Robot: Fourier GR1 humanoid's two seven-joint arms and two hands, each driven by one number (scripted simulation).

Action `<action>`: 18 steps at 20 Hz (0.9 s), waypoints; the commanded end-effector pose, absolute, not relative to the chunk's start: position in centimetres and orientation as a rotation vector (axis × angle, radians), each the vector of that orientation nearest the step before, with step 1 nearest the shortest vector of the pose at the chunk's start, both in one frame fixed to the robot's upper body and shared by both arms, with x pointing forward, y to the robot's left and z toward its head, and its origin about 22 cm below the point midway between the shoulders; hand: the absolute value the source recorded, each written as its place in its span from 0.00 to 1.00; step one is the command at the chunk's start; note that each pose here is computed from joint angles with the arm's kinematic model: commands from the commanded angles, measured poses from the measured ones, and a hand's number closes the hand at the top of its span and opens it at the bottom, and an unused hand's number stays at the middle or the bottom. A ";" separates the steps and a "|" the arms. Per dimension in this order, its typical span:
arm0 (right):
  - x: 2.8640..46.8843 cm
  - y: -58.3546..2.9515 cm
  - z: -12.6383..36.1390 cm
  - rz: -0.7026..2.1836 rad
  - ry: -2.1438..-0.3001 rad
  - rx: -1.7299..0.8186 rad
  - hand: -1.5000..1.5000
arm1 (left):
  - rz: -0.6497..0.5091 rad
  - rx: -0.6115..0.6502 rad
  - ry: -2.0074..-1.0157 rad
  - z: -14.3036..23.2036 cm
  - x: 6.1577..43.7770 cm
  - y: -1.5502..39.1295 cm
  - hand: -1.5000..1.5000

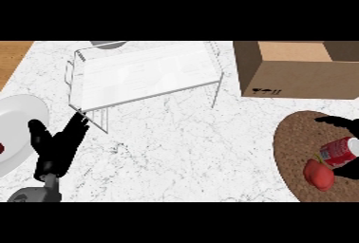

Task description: Pick the can from the placemat and place it in the tiered shelf

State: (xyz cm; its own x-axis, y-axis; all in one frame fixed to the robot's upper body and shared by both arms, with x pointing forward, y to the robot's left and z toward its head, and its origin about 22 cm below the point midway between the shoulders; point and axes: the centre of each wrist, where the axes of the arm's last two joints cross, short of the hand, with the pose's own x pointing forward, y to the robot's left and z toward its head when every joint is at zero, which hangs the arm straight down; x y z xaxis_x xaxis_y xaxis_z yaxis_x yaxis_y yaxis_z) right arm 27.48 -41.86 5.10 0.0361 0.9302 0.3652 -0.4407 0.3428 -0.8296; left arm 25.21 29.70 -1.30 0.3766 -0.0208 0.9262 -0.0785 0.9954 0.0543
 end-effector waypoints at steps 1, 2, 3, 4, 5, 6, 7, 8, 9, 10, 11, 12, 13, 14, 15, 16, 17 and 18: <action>27.7 -41.1 5.5 1.461 -0.955 -0.536 1.00 | 0.045 0.066 -1.137 -2.4 24.9 28.2 0.50; 27.3 -39.6 2.9 1.404 -1.015 -0.531 1.00 | 0.051 0.100 -1.114 -3.2 24.8 30.1 0.50; 28.0 -40.5 2.7 1.349 -1.051 -0.481 1.00 | 0.037 0.081 -1.115 -3.4 24.5 28.6 0.50; 27.0 -41.4 3.4 1.315 -1.065 -0.475 1.00 | 0.036 0.089 -1.117 -2.4 24.7 28.4 0.50; 27.4 -41.0 4.0 1.300 -1.095 -0.469 1.00 | 0.043 0.111 -1.110 -2.0 25.2 30.4 0.50; 27.1 -41.1 1.9 1.294 -1.100 -0.448 1.00 | 0.054 0.085 -1.121 -2.7 24.8 30.1 0.50; 27.7 -40.4 3.6 1.291 -1.116 -0.447 1.00 | 0.054 0.082 -1.100 -3.7 22.6 31.1 0.50; 27.2 -38.3 1.9 1.285 -1.145 -0.433 1.00 | 0.059 0.085 -1.116 -2.9 24.6 29.3 0.50; 26.0 -39.3 3.0 1.278 -1.170 -0.426 1.00 | 0.044 0.106 -1.120 -1.3 24.2 32.4 0.50; 26.8 -39.8 4.8 1.284 -1.208 -0.425 1.00 | 0.049 0.090 -1.098 -2.0 24.7 28.5 0.50; 27.3 -39.9 3.5 1.249 -1.231 -0.416 1.00 | 0.053 0.095 -1.099 -2.9 23.9 28.9 0.50; 27.4 -40.1 6.1 1.265 -1.277 -0.424 1.00 | 0.055 0.101 -1.096 -1.5 25.4 30.7 0.50; 25.3 -39.2 5.3 1.283 -1.313 -0.448 1.00 | 0.058 0.081 -1.110 -3.8 24.0 30.6 0.50; 24.5 -38.5 5.5 1.253 -1.360 -0.438 1.00 | 0.078 0.099 -1.091 -3.4 24.5 30.9 0.50; 25.2 -33.3 5.1 1.239 -1.380 -0.419 1.00 | 0.047 0.117 -1.124 -3.3 24.6 30.2 0.50; 26.2 -28.7 5.0 1.232 -1.403 -0.364 1.00 | 0.043 0.114 -1.106 -2.1 24.3 30.3 0.50; 26.6 -25.2 5.2 1.250 -1.453 -0.332 1.00 | 0.060 0.104 -1.112 -2.1 25.2 29.9 0.50; 26.5 -22.3 5.0 1.276 -1.451 -0.310 1.00 | 0.035 0.092 -1.110 -2.7 24.5 29.5 0.50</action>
